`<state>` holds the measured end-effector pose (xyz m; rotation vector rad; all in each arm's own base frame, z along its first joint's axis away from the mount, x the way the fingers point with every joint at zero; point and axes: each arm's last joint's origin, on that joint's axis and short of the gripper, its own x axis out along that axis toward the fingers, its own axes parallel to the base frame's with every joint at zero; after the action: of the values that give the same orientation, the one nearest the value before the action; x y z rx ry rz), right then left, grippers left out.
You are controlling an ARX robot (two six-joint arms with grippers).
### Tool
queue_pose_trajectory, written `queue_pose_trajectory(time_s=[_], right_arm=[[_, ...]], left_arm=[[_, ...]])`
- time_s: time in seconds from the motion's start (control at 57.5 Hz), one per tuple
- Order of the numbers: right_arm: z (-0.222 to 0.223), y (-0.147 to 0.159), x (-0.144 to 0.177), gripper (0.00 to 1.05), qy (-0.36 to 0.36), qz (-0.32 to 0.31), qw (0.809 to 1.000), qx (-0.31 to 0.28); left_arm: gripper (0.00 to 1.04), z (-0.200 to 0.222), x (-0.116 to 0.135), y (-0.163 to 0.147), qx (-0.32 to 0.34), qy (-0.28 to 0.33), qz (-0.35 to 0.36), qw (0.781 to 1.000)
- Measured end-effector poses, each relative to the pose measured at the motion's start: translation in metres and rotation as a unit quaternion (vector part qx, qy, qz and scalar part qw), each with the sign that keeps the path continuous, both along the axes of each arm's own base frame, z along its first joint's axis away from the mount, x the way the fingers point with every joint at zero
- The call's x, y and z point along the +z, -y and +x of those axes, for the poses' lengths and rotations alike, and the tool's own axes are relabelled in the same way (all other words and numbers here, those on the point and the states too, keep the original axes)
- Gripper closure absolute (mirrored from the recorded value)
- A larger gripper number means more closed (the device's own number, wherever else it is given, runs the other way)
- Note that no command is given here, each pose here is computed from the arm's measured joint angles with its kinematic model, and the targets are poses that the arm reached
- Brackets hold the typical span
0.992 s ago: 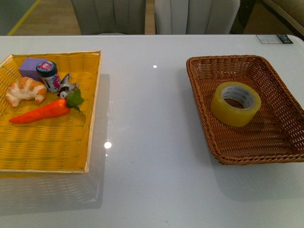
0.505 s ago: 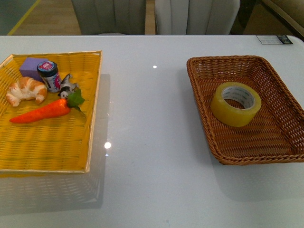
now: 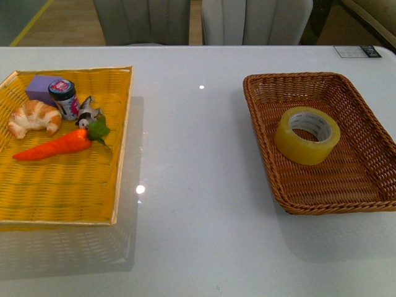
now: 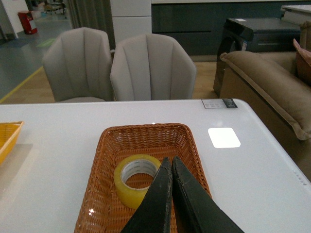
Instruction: Move tape to another basket
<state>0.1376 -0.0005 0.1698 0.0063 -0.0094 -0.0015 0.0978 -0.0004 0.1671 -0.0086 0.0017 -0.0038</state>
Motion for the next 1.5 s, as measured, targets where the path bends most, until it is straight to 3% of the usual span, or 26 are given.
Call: queue_pose_trajectory(time_s=[1.375, 1.427, 1.497], right_arm=[[-0.041, 0.000, 0.001, 1.03, 0.004, 0.000, 1.000, 0.000], [-0.041, 0.000, 0.001, 0.96, 0.004, -0.001, 1.000, 0.000], [-0.041, 0.000, 0.001, 0.81, 0.004, -0.001, 1.000, 0.000]], left_arm=[[1.03, 0.000, 0.000, 0.000, 0.000, 0.000, 0.000, 1.000], [1.01, 0.000, 0.000, 0.000, 0.000, 0.000, 0.000, 1.000], [0.87, 0.000, 0.000, 0.000, 0.000, 0.000, 0.000, 1.000]])
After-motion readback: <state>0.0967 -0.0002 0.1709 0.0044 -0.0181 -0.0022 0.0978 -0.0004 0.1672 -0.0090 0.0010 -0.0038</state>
